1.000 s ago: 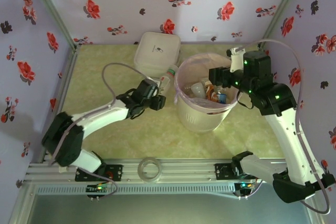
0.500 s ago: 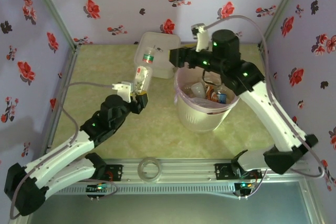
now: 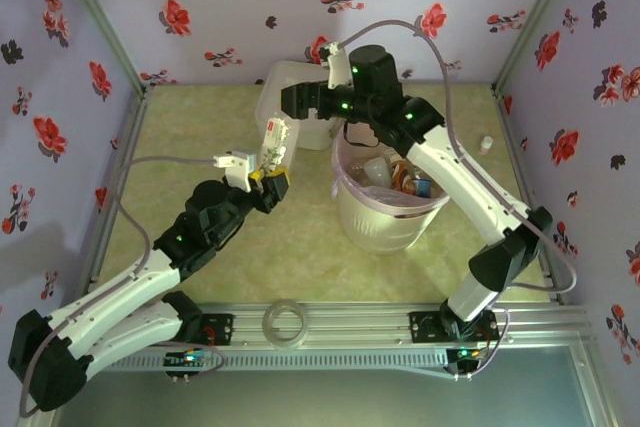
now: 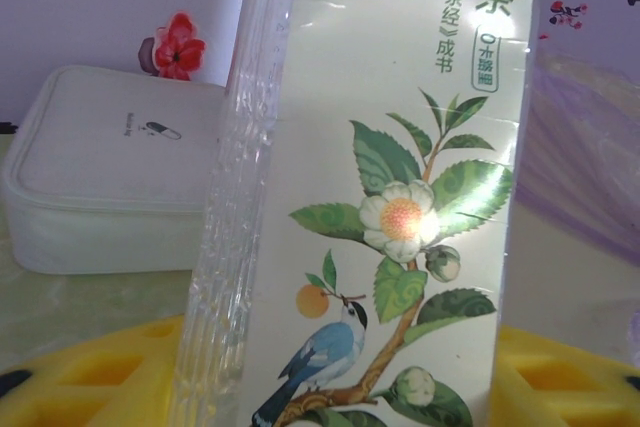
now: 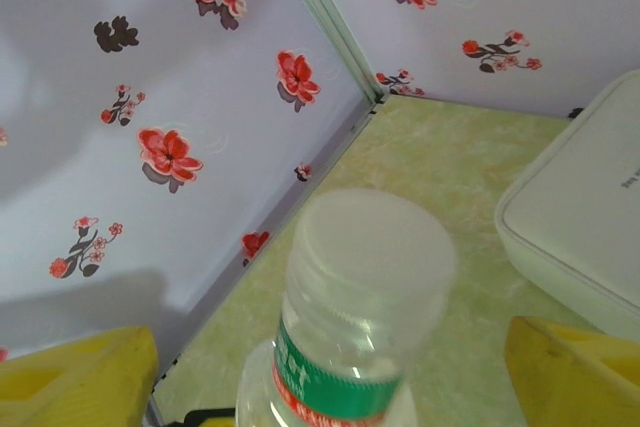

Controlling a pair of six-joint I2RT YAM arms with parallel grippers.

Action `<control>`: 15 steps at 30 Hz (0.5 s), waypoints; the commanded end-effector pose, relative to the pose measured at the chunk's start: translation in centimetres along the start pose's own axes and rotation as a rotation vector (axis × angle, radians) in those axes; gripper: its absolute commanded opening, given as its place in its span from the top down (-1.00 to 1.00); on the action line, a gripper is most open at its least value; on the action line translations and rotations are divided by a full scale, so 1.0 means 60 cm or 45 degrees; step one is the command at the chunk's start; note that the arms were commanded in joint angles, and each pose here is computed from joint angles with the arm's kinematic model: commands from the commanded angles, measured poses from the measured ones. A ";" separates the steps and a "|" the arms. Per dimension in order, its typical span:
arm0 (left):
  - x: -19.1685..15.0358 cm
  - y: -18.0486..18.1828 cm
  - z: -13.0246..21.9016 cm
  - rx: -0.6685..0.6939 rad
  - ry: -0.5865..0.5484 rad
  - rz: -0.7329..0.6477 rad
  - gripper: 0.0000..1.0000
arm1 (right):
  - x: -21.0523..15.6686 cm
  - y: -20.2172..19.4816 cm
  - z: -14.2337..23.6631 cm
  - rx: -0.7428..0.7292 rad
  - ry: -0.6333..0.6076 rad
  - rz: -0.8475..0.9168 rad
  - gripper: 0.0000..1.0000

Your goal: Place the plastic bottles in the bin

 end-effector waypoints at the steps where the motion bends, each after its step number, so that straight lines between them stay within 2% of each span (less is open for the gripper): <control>1: 0.021 -0.017 0.001 -0.075 -0.079 0.027 1.00 | 0.013 0.018 -0.012 0.083 -0.021 -0.008 -0.65; 11: 0.018 -0.015 0.002 -0.074 -0.074 0.020 1.00 | 0.008 0.012 -0.034 0.109 -0.024 -0.044 -0.05; 13: 0.015 -0.014 0.001 -0.073 -0.070 0.023 1.00 | 0.009 0.012 -0.035 0.110 -0.029 -0.042 0.18; 15: 0.012 -0.013 0.002 -0.072 -0.069 0.028 1.00 | 0.013 0.014 -0.032 0.109 -0.041 -0.037 0.30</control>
Point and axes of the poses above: each hand's point on the last joint's axis, 136 mm out from that joint toward the fingers, its own z axis back along the fingers, its own y axis along the line the jaws close on, x = y × z, the point moved 4 cm from there along z, back along the fingers, and after that the axes turned 4 degrees about z, right-handed, at the moved point
